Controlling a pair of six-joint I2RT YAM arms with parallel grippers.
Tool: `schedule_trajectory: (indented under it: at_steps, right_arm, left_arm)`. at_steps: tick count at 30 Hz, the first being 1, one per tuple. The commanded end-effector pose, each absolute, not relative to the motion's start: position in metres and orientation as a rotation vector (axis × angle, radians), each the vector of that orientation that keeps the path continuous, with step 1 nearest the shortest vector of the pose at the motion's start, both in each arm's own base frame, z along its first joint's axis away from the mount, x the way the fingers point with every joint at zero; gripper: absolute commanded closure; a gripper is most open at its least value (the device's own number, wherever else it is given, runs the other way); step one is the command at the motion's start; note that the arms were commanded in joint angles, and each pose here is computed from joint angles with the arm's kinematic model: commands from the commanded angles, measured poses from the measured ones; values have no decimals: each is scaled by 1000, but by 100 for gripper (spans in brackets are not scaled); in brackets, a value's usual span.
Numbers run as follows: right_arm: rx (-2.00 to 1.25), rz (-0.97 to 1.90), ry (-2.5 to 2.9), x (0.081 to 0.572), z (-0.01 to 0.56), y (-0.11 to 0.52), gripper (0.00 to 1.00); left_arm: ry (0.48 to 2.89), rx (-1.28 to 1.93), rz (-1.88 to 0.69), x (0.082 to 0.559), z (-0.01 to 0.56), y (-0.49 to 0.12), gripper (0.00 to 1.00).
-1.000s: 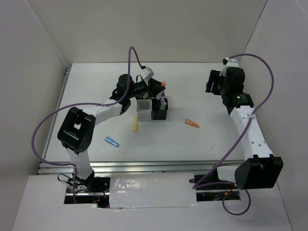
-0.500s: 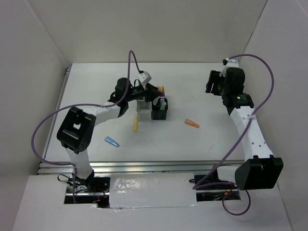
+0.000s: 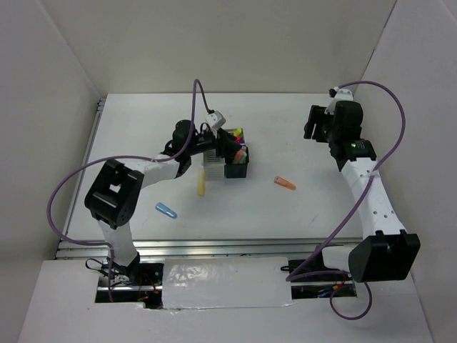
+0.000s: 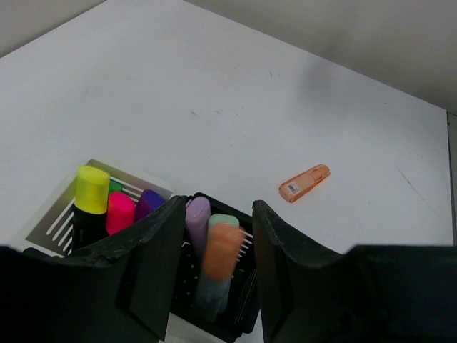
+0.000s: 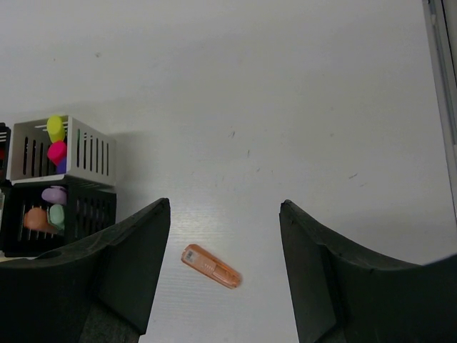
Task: Sort the stationery into containers
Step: Place the pen in the storage box, then pick up the pen from the center of the board.
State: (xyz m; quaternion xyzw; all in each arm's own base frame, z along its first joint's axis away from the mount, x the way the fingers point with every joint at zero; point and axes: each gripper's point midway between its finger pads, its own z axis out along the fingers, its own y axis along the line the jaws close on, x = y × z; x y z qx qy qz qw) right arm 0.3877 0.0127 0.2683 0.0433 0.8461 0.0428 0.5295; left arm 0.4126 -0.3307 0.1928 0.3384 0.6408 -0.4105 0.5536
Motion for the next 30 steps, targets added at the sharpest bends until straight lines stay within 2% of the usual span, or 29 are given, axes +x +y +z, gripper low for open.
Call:
schedule_trajectory:
  at_steps: [1, 8, 14, 18, 21, 25, 27, 30]
  right_arm:
    - [98, 107, 2004, 384, 274, 12, 30]
    - [-33, 140, 2014, 379, 272, 27, 29]
    - [-421, 102, 1979, 367, 275, 81, 29]
    - [-572, 70, 1932, 364, 270, 113, 29]
    - [-592, 79, 1934, 365, 264, 125, 29]
    - [-520, 90, 1968, 374, 259, 119, 29]
    - [-492, 89, 1991, 378, 255, 114, 29]
    - [-400, 98, 2030, 385, 251, 100, 29]
  left_arm:
    - [1377, 821, -949, 408, 234, -333, 45]
    - [1332, 836, -931, 405, 250, -331, 38]
    - [1286, 780, -867, 413, 306, -306, 40]
    - [1417, 708, -771, 415, 315, -263, 46]
    - [1603, 645, -680, 402, 294, -224, 49]
    - [1783, 625, -594, 363, 249, -185, 45]
    - [1895, 503, -508, 344, 222, -164, 45]
    - [2037, 319, -519, 322, 191, -155, 48]
